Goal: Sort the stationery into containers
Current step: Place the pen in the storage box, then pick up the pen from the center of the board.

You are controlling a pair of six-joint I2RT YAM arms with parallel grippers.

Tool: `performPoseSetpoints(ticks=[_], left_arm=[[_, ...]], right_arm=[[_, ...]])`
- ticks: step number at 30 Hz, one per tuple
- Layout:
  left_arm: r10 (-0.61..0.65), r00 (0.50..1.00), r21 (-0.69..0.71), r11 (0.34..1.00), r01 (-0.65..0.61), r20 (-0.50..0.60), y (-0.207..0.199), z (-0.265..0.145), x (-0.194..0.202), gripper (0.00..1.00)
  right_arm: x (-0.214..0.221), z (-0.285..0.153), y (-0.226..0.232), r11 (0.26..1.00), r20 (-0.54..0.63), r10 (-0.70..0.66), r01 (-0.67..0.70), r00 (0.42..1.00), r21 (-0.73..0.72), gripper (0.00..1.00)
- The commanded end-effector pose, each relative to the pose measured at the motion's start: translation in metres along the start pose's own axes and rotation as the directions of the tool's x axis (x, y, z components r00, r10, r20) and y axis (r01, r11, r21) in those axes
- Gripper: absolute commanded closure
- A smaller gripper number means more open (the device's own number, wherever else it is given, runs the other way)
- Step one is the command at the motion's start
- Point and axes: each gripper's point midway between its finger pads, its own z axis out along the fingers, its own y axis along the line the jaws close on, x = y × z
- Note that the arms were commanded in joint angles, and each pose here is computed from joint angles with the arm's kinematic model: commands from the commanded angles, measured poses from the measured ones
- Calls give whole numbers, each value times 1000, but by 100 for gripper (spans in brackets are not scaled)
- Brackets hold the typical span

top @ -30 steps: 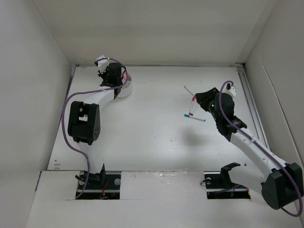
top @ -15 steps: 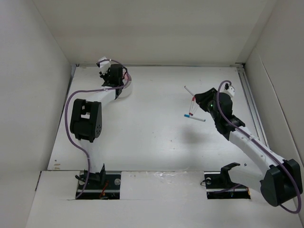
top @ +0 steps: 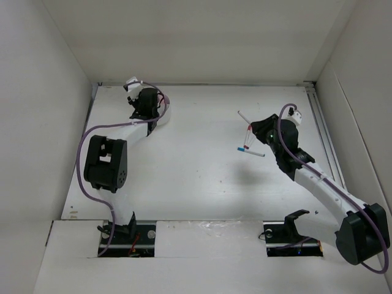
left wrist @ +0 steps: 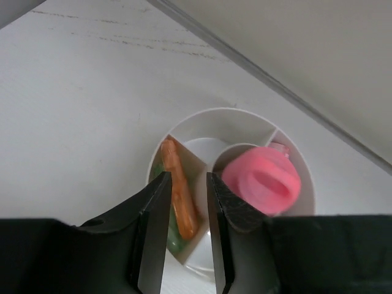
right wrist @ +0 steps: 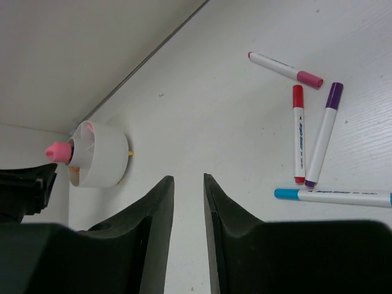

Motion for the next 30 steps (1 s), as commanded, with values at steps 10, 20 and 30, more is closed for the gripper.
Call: performPoseSetpoints(ticks=[10, 20, 30], left_arm=[[-138, 990, 524, 844, 114, 7, -131, -183, -4, 76], [77, 972, 823, 548, 147, -224, -142, -302, 92, 76], [141, 963, 911, 378, 164, -232, -96, -353, 77, 70]], right_arm=[[-18, 7, -2, 997, 70, -19, 14, 997, 76, 100], [-15, 37, -30, 968, 14, -98, 92, 995, 232, 94], [11, 130, -72, 847, -318, -290, 397, 903, 354, 33]])
